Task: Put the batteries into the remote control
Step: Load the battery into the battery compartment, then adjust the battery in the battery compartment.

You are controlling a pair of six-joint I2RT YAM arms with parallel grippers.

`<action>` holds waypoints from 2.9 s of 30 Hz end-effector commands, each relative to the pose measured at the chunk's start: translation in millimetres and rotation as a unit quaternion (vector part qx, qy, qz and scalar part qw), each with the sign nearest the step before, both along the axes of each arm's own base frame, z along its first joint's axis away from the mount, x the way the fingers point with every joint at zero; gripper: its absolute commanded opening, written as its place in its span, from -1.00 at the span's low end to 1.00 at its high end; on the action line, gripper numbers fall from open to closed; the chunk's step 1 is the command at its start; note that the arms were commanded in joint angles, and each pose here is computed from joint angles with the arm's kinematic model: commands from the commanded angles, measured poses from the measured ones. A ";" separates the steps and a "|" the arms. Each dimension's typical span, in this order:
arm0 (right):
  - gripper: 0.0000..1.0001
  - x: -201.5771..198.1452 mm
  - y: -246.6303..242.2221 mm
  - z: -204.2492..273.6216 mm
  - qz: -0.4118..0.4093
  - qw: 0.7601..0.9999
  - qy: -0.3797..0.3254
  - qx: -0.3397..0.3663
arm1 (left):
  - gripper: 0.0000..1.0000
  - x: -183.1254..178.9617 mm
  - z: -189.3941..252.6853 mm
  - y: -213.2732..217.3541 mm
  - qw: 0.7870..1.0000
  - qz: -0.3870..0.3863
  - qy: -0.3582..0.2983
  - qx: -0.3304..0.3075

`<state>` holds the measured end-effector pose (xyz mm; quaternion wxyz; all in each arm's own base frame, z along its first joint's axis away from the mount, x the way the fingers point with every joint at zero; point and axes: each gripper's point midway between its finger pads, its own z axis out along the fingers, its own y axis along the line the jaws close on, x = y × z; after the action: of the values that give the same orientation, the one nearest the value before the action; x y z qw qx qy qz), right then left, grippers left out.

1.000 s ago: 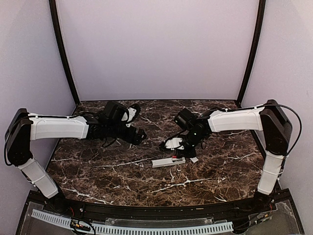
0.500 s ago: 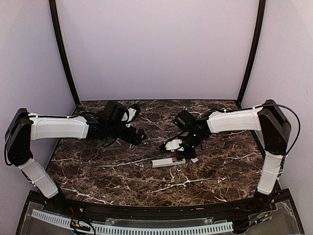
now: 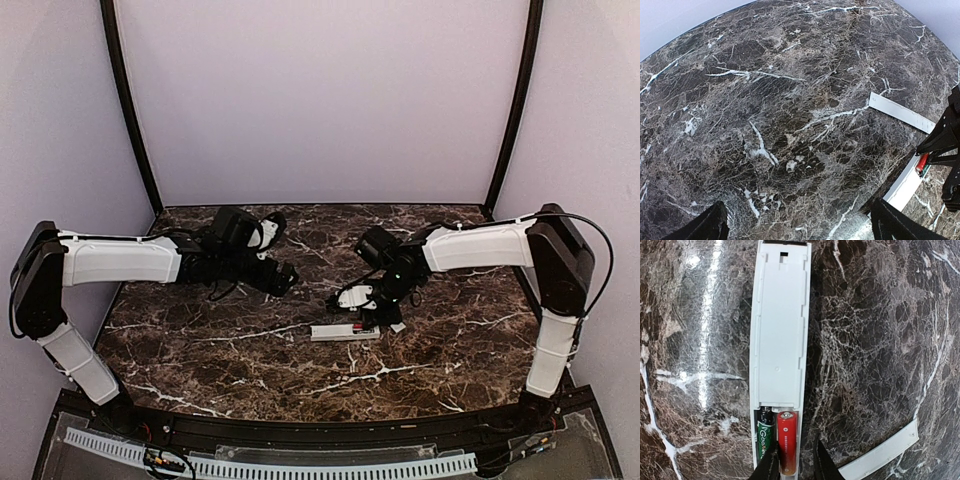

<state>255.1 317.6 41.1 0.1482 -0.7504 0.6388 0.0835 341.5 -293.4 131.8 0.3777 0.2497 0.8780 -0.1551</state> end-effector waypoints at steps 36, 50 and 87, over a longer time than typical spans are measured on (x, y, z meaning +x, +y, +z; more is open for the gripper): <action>-0.72 21.1 11.5 105.5 -0.305 0.925 0.138 0.180 | 0.92 -24.4 17.6 -10.5 0.992 -0.092 -0.067 -0.046; -1.00 -15.2 29.4 49.0 -0.472 0.785 0.340 0.215 | 0.92 -25.7 9.9 4.1 0.996 0.003 -0.002 -0.091; -0.56 38.2 -24.6 107.2 -0.610 0.757 0.146 0.184 | 0.97 -75.8 88.0 60.3 0.985 0.053 -0.033 -0.163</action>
<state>286.1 325.2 174.9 0.2203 -0.1623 0.9087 0.3154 277.1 -253.0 210.6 0.4453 0.1550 0.8336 -0.2877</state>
